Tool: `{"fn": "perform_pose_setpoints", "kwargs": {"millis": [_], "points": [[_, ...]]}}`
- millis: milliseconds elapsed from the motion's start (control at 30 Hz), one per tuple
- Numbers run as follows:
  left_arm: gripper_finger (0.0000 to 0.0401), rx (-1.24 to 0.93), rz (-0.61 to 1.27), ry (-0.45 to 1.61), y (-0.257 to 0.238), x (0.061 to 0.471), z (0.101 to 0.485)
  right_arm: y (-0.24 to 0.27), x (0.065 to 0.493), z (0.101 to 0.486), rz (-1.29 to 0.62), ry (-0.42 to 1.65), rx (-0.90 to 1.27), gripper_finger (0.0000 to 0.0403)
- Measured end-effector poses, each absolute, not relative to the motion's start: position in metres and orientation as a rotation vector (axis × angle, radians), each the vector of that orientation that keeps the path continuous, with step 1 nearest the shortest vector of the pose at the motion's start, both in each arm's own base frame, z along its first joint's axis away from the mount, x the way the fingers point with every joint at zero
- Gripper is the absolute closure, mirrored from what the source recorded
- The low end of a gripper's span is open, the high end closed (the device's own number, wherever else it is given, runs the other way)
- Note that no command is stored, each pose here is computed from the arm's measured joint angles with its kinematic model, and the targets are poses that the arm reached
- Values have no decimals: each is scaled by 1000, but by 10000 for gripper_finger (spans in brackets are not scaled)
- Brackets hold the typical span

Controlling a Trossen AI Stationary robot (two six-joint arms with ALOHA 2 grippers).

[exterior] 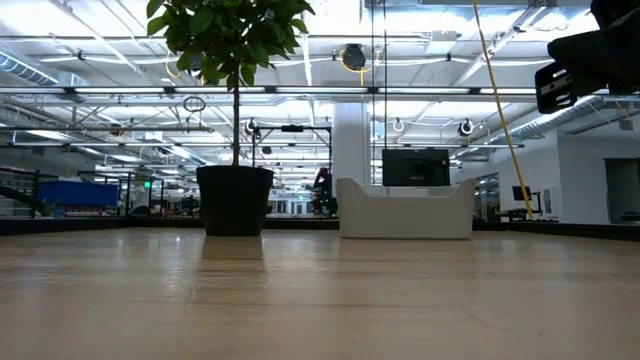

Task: Pick and place pill bottles into a basket
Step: Put the white pill bottle into the gray bin

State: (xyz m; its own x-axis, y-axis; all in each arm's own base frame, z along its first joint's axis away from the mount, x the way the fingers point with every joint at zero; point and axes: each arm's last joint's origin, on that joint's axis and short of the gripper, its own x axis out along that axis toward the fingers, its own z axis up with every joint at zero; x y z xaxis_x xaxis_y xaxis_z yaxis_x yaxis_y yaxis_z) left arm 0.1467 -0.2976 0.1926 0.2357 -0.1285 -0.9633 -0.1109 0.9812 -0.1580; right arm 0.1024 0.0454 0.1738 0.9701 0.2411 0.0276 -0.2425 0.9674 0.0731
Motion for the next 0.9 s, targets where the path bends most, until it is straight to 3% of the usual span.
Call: {"fn": "perform_pose_setpoints", "kwargs": {"millis": [467, 900], "points": [[238, -46, -37, 1258, -284, 168, 193, 45, 102, 174, 245, -18, 76, 398], [236, 206, 3, 1179, -207, 260, 195, 45, 102, 174, 244, -19, 76, 399]]}}
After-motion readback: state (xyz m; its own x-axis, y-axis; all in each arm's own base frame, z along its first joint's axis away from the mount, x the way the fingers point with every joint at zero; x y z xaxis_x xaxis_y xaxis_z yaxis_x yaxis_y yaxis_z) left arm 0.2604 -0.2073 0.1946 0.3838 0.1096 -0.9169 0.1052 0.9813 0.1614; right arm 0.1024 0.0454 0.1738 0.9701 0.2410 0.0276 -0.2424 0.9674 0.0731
